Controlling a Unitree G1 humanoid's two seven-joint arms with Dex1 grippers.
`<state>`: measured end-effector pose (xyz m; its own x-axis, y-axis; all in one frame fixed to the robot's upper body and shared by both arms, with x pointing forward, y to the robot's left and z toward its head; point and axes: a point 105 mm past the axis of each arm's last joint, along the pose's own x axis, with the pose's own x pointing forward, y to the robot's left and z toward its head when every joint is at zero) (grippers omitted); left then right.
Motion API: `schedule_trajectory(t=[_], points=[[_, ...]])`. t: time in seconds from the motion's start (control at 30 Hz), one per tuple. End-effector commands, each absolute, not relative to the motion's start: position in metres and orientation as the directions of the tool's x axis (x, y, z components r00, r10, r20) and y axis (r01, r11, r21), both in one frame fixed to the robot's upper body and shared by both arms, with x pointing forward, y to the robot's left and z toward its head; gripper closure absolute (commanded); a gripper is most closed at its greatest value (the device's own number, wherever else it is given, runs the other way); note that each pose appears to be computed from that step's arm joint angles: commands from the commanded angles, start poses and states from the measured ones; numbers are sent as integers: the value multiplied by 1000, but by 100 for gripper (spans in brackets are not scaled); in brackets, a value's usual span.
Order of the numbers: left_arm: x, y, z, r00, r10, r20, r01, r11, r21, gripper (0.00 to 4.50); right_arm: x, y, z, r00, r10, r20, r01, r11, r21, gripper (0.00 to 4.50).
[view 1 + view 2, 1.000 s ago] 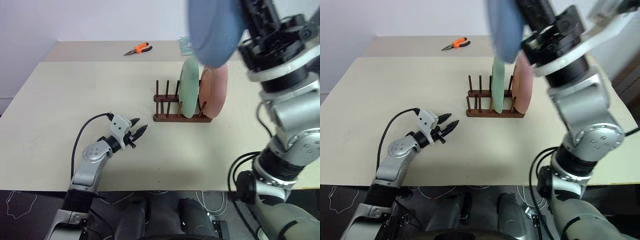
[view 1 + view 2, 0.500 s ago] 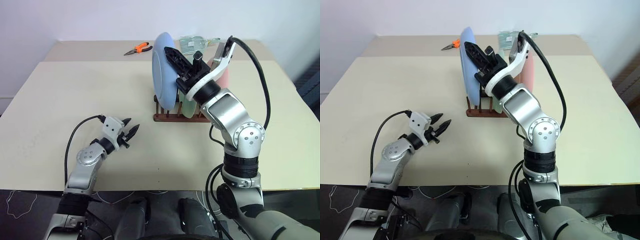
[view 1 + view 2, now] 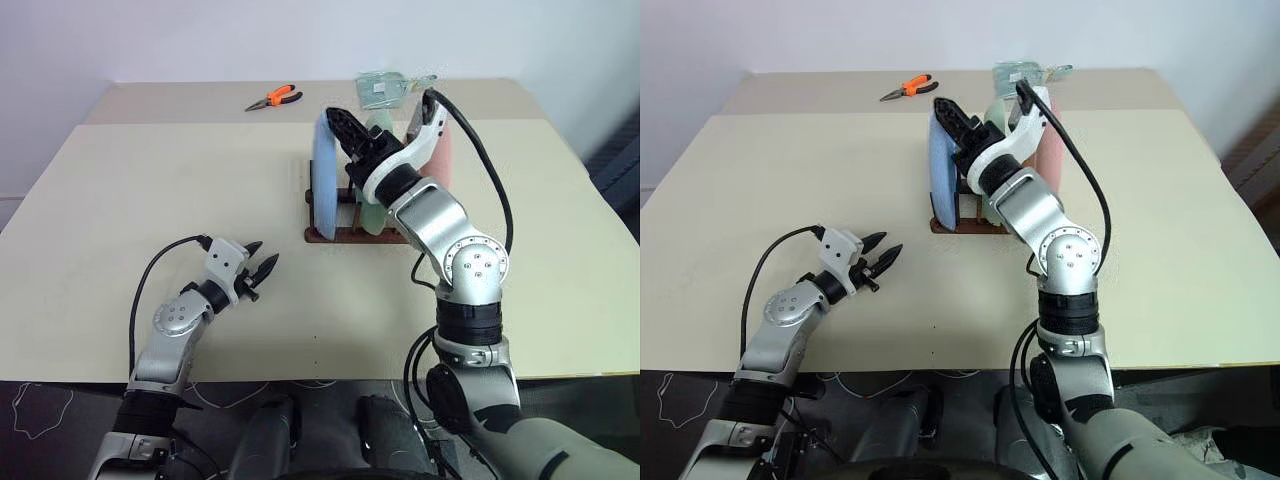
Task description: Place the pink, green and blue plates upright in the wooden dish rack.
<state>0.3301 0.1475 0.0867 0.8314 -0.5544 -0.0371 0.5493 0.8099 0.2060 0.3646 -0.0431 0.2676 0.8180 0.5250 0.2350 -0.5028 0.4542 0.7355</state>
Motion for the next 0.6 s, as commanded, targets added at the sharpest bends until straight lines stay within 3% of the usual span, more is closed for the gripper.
schedule_trajectory(t=[0.03, 0.23, 0.33, 0.43, 0.57, 0.6], points=[[331, 143, 102, 824, -567, 12, 548, 802, 236, 240, 360, -40, 287, 787, 544, 292, -584, 502, 638, 44], [329, 143, 100, 823, -567, 8, 551, 802, 230, 240, 345, -39, 318, 711, 586, 388, -702, 627, 339, 44], [327, 142, 101, 824, -567, 8, 550, 803, 229, 240, 316, -50, 347, 577, 676, 459, -757, 653, -9, 44], [326, 141, 101, 823, -568, 4, 552, 802, 229, 240, 297, -65, 353, 506, 738, 447, -763, 624, -168, 44], [326, 141, 101, 821, -571, -2, 556, 800, 227, 240, 294, -92, 348, 547, 740, 391, -707, 659, -256, 44], [326, 141, 101, 818, -576, -3, 561, 796, 227, 240, 295, -99, 341, 574, 743, 344, -687, 666, -292, 68]])
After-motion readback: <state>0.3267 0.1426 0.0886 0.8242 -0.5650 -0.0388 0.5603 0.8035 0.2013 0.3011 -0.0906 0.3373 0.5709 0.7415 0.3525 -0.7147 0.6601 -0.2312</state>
